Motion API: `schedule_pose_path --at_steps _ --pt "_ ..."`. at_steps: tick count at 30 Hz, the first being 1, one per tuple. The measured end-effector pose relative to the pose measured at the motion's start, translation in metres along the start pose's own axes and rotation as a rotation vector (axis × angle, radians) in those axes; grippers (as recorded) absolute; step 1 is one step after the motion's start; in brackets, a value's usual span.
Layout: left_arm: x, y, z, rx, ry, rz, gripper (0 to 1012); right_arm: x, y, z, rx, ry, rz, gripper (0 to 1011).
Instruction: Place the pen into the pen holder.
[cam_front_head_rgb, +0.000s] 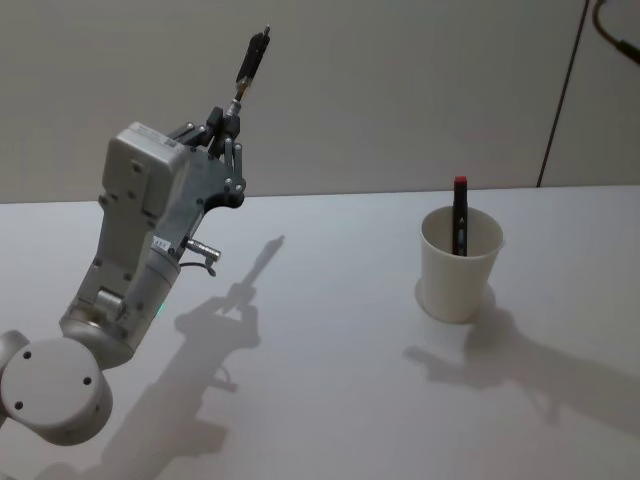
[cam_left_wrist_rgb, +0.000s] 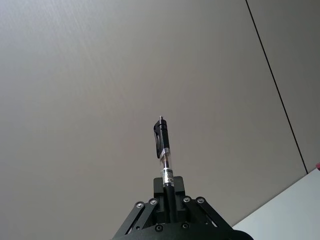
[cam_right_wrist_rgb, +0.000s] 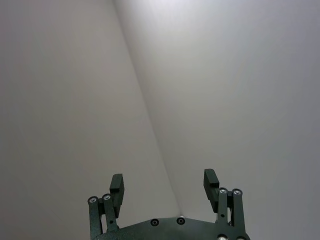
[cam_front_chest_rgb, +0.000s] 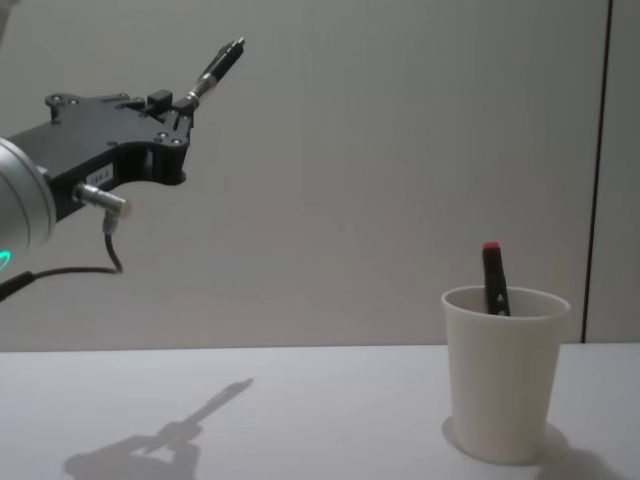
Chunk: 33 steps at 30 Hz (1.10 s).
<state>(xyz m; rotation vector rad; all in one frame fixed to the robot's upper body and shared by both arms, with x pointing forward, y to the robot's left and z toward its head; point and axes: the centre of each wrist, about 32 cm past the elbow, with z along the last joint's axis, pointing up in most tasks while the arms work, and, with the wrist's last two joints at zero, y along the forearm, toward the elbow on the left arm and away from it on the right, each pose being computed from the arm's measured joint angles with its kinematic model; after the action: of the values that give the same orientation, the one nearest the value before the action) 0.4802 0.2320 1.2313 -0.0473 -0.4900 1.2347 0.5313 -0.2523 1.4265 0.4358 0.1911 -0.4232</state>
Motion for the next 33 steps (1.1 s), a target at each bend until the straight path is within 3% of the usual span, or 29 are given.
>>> schedule_pose_path --at_steps 17,33 --pt "-0.0026 0.0082 -0.0016 0.032 0.004 -0.014 115 0.014 -0.005 -0.023 -0.058 0.06 -0.076 1001" --pt "-0.0031 0.0105 -0.0017 0.041 0.004 -0.018 115 0.018 -0.006 -0.028 -0.091 0.099 -0.112 1001"
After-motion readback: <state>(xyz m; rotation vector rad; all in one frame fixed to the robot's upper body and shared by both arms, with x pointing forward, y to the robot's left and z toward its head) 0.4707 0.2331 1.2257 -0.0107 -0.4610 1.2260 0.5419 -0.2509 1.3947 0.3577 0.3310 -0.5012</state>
